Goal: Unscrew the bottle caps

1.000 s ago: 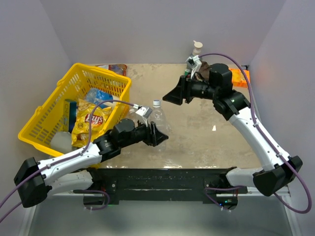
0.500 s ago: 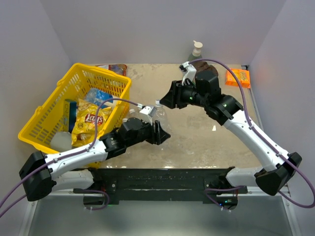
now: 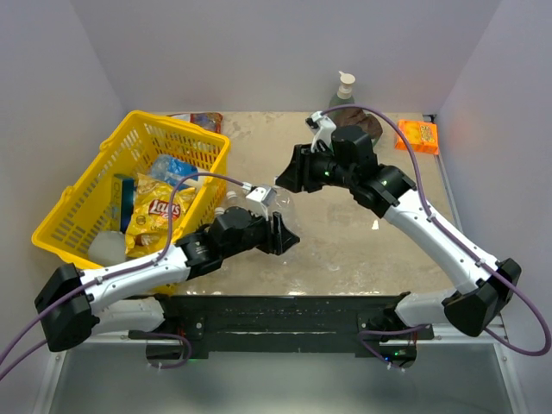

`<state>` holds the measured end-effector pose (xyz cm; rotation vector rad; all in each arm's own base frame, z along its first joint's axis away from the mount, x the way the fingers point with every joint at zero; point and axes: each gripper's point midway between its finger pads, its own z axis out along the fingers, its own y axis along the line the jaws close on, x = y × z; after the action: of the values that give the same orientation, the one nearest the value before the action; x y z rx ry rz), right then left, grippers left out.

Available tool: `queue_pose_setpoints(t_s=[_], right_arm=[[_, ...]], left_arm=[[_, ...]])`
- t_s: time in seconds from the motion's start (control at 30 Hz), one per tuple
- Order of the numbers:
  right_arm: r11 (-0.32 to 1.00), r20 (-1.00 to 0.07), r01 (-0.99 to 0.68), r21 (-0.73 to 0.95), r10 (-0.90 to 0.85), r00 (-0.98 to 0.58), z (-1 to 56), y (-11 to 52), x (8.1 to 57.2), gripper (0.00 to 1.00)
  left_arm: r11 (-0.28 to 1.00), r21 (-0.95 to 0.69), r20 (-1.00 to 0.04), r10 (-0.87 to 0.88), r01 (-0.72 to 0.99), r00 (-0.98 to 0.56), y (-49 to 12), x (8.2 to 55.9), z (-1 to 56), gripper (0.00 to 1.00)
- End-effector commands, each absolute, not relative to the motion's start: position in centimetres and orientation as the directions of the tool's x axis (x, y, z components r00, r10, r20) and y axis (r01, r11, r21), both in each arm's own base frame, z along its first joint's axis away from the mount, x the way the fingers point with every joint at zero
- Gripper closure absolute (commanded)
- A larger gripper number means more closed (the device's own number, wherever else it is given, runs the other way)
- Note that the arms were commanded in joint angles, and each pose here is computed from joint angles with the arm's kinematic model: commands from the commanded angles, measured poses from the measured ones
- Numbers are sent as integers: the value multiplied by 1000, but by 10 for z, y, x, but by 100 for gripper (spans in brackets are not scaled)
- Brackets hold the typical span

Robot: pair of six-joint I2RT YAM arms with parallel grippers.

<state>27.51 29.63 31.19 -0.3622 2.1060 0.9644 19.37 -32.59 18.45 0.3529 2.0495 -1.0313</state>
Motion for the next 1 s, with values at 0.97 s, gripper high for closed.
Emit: queue_pose_setpoints(t_s=[0.97], right_arm=[[635, -776, -592, 497, 19, -631, 320, 315, 280, 79]], left_arm=[[546, -533, -807, -100, 646, -582, -354, 190, 221, 65]])
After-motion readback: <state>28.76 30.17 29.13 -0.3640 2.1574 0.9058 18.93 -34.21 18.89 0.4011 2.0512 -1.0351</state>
